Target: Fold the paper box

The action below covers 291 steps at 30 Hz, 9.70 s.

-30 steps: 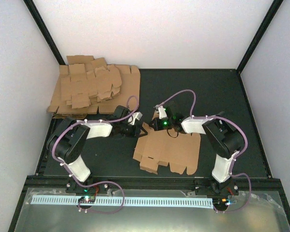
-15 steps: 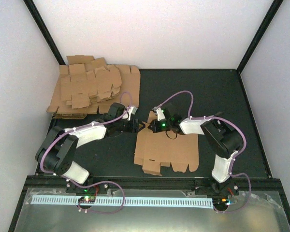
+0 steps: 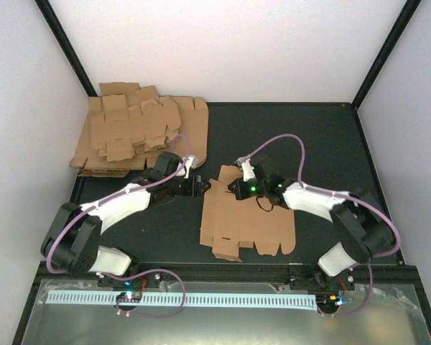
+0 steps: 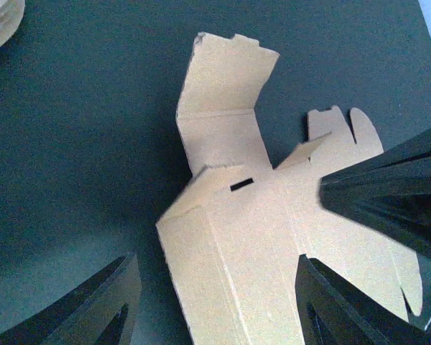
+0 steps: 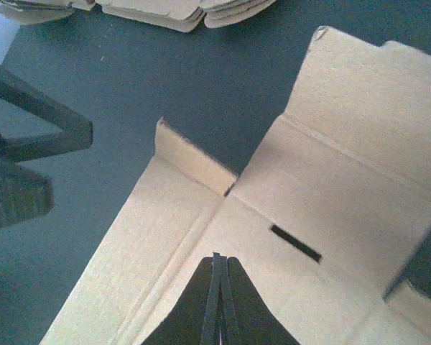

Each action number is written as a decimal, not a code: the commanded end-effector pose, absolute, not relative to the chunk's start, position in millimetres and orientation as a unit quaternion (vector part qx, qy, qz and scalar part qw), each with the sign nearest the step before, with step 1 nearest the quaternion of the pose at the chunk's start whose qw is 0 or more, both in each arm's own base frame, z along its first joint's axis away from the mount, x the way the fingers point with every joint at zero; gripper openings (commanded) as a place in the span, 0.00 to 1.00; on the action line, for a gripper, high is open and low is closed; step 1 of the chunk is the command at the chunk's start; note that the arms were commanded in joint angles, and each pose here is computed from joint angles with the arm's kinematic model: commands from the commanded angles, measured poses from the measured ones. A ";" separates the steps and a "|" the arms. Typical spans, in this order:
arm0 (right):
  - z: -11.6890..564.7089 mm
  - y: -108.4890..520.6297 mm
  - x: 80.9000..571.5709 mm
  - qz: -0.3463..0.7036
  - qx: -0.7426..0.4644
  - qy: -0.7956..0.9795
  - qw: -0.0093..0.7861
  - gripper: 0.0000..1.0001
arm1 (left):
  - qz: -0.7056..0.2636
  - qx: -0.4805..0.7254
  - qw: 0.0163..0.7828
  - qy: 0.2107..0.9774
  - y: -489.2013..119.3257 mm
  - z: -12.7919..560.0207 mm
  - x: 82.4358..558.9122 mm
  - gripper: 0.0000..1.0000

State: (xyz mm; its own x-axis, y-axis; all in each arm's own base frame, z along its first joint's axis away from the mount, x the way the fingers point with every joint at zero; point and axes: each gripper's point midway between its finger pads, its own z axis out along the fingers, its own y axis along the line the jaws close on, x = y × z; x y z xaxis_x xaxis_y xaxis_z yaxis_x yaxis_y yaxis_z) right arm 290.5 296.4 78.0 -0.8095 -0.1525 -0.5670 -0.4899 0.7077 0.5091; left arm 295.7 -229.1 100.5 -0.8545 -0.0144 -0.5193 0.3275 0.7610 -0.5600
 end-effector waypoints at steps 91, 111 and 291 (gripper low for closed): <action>12.4 348.7 193.5 0.447 -0.199 0.867 0.092 0.02 | -0.500 -0.025 0.045 0.865 -264.9 68.0 133.6 0.31; 15.7 342.1 192.1 0.446 -0.193 0.867 0.105 0.02 | -0.411 -0.160 0.079 0.894 -242.8 26.4 172.1 0.35; 142.7 128.0 273.5 0.197 -0.001 0.905 0.376 0.98 | -0.321 0.142 0.400 0.846 -217.3 144.6 270.7 0.02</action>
